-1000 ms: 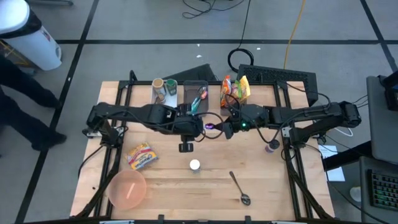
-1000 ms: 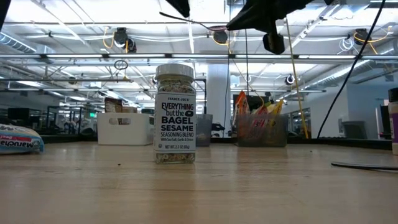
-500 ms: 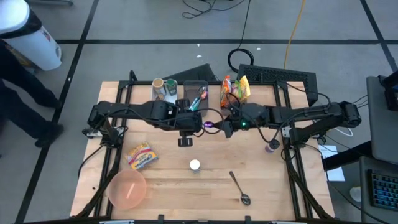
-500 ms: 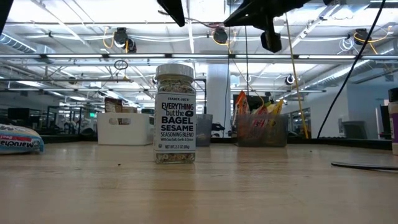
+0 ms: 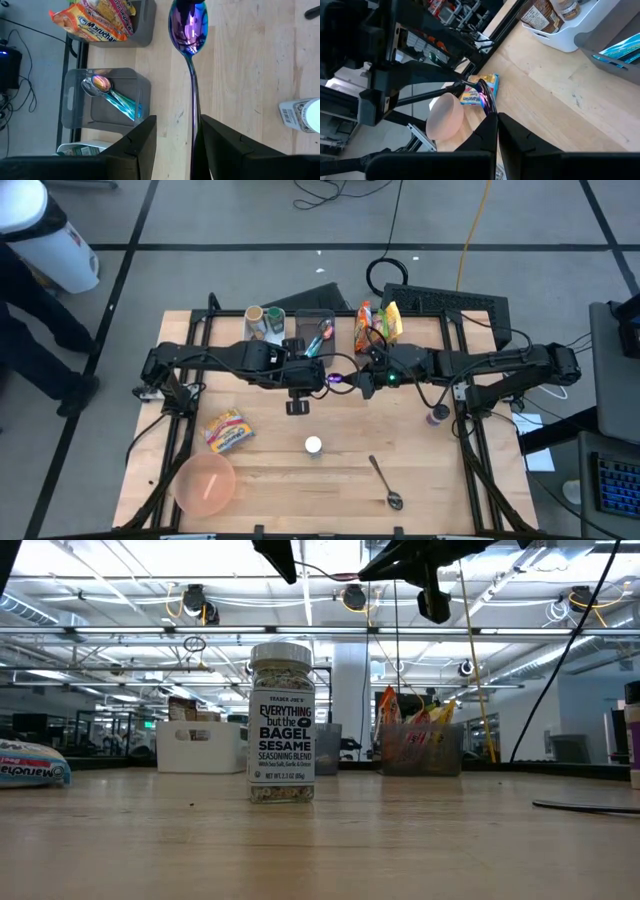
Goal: Pick & Place Food Item
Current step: Put the violet spoon into the left black bin
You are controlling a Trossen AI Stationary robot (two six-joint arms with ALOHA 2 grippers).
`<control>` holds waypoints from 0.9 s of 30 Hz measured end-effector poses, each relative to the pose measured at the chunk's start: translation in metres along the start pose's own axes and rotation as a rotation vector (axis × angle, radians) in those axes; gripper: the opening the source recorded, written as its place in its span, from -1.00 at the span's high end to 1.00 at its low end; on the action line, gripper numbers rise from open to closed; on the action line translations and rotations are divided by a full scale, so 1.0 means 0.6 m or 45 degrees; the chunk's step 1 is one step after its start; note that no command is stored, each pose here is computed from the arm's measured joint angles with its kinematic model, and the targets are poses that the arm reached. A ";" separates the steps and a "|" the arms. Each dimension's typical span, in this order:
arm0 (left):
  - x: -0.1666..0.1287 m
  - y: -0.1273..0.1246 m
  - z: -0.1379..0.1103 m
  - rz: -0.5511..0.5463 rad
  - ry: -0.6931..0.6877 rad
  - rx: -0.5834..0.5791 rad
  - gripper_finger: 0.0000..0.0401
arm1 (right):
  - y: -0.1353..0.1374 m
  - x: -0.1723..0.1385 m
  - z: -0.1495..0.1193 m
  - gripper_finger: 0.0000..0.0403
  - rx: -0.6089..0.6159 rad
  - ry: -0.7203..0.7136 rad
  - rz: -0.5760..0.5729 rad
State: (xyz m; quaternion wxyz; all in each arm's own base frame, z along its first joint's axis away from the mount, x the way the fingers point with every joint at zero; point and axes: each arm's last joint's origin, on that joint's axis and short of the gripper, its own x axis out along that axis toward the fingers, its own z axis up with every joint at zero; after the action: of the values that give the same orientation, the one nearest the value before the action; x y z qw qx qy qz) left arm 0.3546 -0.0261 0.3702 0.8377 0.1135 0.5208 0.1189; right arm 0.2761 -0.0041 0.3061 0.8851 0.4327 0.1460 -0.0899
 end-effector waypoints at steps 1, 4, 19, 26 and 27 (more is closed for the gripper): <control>0.000 0.001 0.000 0.001 0.001 -0.002 0.23 | 0.000 0.000 0.000 1.00 0.000 0.000 0.000; 0.001 0.004 0.000 0.004 0.003 -0.008 0.34 | 0.000 0.000 0.000 1.00 0.000 0.000 0.000; 0.004 0.007 0.000 -0.058 0.009 -0.009 0.96 | 0.000 0.000 0.000 1.00 -0.015 0.002 -0.003; 0.004 0.008 -0.001 -0.056 0.011 -0.010 0.97 | -0.001 0.000 -0.001 1.00 -0.010 0.004 -0.004; 0.004 0.008 -0.001 -0.056 0.013 -0.009 0.98 | -0.001 0.000 -0.001 1.00 -0.009 0.004 -0.004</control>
State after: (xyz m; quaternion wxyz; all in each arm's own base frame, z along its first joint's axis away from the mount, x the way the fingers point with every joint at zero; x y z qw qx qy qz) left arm 0.3548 -0.0210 0.3695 0.8379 0.0986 0.5269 0.1030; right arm 0.2760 -0.0041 0.3055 0.8862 0.4294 0.1485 -0.0902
